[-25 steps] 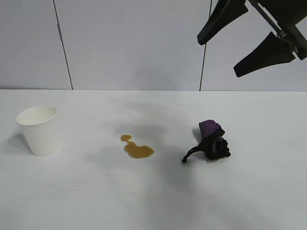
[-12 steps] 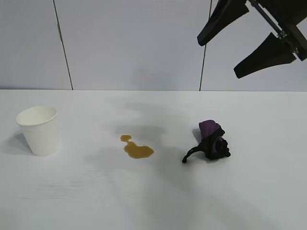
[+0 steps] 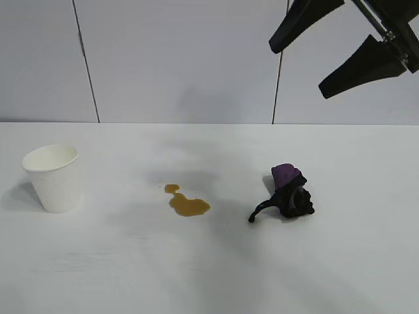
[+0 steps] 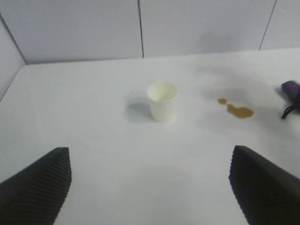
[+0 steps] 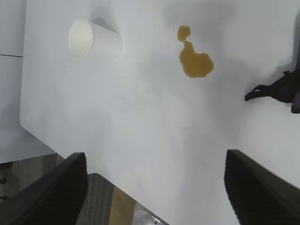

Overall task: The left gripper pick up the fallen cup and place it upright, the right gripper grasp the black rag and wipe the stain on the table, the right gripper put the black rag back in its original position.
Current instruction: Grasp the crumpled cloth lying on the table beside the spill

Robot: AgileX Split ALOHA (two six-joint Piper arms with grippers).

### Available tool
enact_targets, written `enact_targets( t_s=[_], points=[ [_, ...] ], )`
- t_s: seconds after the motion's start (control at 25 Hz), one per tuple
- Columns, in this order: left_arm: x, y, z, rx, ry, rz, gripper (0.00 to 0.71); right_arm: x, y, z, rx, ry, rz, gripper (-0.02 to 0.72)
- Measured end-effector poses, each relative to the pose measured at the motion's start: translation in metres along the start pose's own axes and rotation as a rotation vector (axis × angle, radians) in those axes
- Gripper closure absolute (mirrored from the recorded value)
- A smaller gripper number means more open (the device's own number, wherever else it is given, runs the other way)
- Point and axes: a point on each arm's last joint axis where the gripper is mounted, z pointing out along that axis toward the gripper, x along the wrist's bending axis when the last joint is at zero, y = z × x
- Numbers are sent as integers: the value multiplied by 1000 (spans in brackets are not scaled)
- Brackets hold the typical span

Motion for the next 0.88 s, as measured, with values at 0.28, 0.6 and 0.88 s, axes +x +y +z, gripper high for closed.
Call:
enact_targets(
  t_s=[0.28,0.6,0.88],
  points=[
    [6,-26,39,138,-21,-45,50,7,1,-7,29,20,-22,146],
    [8,-29,43,138,-71,-34,50,18,6,-19,50,43,-49,146],
    [9,-29,43,138,-70,-26,50,28,18,-36,2,-7,-61,146]
  ],
)
